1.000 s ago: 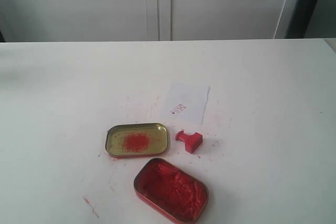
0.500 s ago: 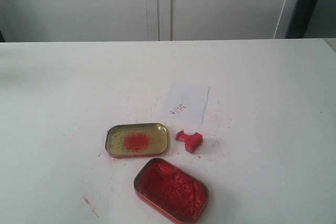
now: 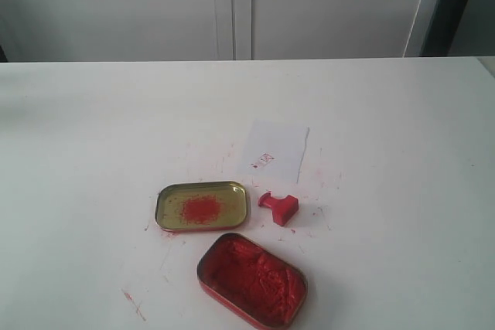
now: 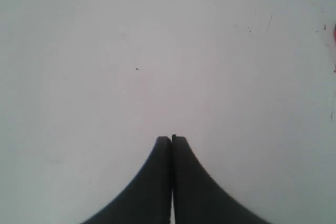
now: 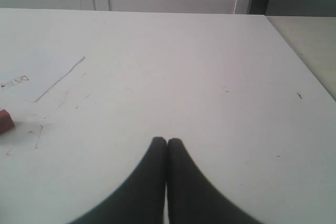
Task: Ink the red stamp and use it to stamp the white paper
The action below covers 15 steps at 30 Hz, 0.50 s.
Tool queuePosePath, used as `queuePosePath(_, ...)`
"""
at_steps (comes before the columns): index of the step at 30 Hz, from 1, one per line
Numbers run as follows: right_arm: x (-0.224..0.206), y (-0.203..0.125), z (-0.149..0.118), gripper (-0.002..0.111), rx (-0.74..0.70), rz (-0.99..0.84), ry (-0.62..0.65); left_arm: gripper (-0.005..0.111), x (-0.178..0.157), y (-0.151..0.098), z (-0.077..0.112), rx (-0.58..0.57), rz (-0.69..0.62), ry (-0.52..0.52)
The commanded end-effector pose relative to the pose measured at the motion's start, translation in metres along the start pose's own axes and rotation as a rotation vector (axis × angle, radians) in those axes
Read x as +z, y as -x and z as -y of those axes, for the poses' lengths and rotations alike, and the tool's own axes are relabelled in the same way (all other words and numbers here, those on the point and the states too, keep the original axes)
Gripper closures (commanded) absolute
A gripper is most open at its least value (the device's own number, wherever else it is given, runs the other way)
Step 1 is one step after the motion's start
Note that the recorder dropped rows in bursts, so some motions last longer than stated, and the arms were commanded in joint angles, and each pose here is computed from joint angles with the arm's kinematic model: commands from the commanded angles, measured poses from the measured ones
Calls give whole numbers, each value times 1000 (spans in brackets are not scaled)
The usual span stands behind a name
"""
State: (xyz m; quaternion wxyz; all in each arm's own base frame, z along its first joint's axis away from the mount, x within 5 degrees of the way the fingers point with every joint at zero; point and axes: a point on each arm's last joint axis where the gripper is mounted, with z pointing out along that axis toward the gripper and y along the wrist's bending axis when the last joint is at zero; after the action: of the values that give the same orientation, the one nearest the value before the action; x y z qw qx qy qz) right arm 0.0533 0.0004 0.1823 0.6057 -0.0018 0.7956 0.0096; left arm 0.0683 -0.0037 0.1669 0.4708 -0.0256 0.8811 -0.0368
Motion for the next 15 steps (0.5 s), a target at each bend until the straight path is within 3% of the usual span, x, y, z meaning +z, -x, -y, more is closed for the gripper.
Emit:
queuePosePath(1,0,-1,0,108,-1,8,4,107,-1,-11,-1,-6,59,-5)
queuePosePath(11,0,-1,0,108,-1,8,4,107,-13,-10,0,4,223,-22)
queuePosePath(15,0,-1,0,108,-1,8,4,107,-14,-10,0,19,222,-21)
